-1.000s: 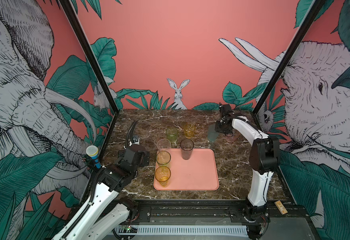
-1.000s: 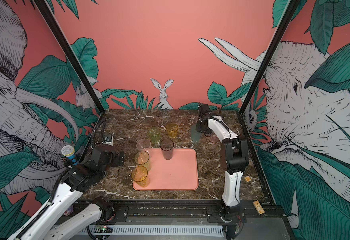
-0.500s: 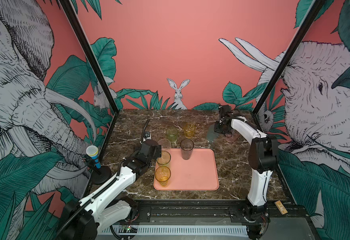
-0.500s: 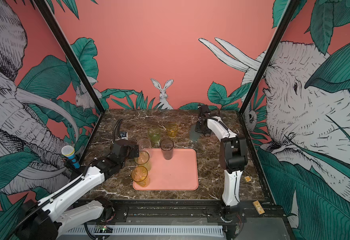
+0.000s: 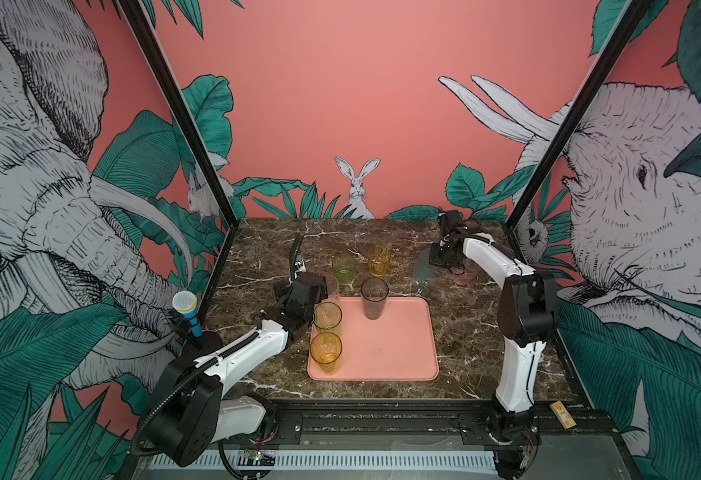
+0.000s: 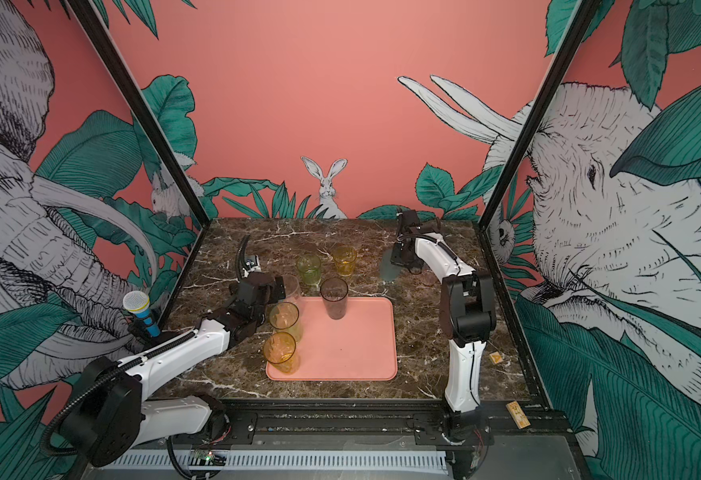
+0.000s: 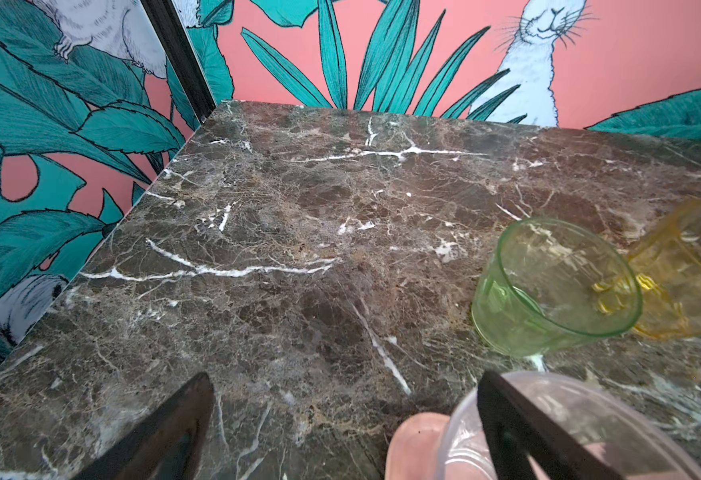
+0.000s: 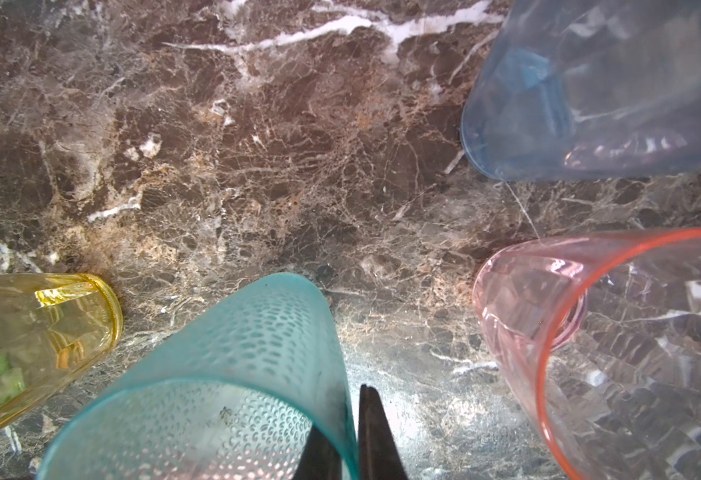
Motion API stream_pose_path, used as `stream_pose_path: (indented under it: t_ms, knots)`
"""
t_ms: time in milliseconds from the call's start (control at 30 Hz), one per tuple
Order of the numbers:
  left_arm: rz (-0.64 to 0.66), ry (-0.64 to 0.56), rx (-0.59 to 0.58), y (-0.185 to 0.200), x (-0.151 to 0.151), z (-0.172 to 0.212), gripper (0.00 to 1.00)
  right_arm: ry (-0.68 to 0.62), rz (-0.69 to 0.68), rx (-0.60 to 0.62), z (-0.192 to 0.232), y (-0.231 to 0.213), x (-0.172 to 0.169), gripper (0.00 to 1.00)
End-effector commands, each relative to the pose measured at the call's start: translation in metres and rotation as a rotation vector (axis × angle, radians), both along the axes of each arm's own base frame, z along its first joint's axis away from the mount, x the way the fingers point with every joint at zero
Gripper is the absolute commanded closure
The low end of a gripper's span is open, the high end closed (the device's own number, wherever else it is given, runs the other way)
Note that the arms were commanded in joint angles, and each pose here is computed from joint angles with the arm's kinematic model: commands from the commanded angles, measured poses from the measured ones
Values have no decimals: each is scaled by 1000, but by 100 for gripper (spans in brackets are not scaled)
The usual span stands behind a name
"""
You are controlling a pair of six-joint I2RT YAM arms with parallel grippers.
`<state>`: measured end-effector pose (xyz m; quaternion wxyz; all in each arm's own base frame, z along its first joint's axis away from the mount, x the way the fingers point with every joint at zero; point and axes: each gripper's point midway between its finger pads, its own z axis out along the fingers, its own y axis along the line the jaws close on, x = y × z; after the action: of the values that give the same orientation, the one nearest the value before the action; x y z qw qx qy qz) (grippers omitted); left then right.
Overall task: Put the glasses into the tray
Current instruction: 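Lower the right gripper and grasp the teal glass while the left arm shifts, then carry the teal glass over the tray with the right gripper while the left withdraws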
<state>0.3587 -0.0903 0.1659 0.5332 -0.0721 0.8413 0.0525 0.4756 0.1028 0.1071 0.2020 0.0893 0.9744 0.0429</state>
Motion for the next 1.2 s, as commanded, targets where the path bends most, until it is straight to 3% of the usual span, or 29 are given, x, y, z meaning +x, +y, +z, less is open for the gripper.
stream_pose_path:
  t_ms: [0,433,633,900,1167]
  knots:
    - [2,-43,-3,1,6,17,1,7,7,-1,3,-1,2,100]
    - [-72,-41,-23,-10,7,41,1,-37,23,2,41,0,2,100]
    - [-46,-60,-5,1,4,63,0,-72,36,11,75,0,-5,100]
    - [48,-62,-49,37,9,69,0,-129,102,-25,135,5,-47,100]
    - [191,-62,-7,94,-1,68,1,-122,218,-52,145,28,-113,100]
